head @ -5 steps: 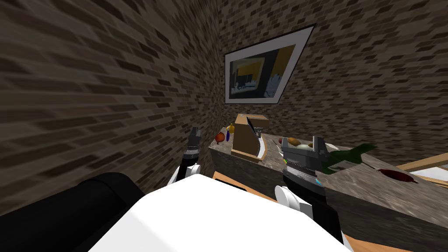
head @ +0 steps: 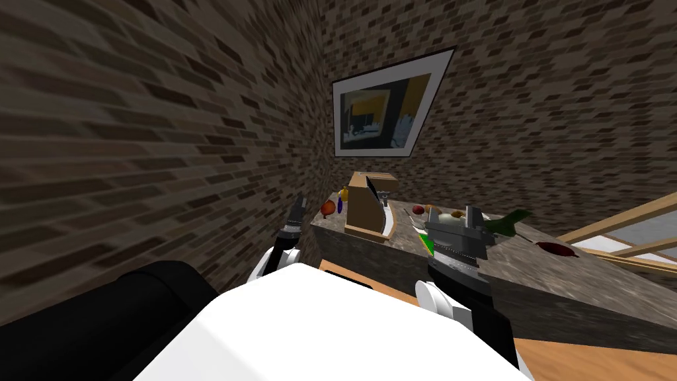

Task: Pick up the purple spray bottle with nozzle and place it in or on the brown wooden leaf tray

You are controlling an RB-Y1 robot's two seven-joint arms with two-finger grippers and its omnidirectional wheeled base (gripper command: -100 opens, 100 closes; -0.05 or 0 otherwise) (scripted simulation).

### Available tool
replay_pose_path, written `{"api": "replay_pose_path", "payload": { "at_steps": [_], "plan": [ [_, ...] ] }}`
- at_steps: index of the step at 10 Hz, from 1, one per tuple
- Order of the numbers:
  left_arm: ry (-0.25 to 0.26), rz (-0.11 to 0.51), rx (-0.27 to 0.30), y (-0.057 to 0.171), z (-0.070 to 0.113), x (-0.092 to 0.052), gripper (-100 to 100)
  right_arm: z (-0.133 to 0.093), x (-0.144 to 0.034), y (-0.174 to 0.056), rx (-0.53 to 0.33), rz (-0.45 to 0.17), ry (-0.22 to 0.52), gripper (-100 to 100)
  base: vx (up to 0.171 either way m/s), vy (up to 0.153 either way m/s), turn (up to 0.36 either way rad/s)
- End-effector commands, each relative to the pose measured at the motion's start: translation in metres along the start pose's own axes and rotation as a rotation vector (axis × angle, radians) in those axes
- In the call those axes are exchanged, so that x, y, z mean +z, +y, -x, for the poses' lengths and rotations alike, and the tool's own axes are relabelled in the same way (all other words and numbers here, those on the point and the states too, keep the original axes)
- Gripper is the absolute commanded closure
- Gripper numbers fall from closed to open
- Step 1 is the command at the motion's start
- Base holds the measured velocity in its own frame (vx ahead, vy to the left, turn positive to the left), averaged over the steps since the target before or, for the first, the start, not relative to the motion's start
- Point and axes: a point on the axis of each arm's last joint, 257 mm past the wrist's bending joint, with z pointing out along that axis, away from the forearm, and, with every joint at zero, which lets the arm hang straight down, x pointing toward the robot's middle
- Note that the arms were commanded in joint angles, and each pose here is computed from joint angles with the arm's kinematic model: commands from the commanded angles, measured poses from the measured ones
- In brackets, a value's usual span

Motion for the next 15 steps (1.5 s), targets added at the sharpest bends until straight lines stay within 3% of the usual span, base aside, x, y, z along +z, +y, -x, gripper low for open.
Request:
{"api": "replay_pose_path", "payload": {
  "at_steps": [1,2,8,15],
  "plan": [
    [0.038,0.033,0.038,0.016,-0.005,0.000,-100,0.000,0.000,0.000,0.000,0.000,0.000,0,0.000,-0.043,-0.100],
    [0.082,0.075,0.086,0.034,-0.011,-0.002,-100,0.000,0.000,0.000,0.000,0.000,0.000,0,0.000,-0.065,-0.200],
    [0.219,0.226,0.269,0.101,-0.021,-0.013,-100,0.000,0.000,0.000,0.000,0.000,0.000,0,0.005,-0.056,-0.147],
    [0.368,0.422,0.536,0.189,-0.002,-0.035,-100,0.000,0.000,0.000,0.000,0.000,0.000,0,0.010,-0.059,-0.153]
  ]
}}
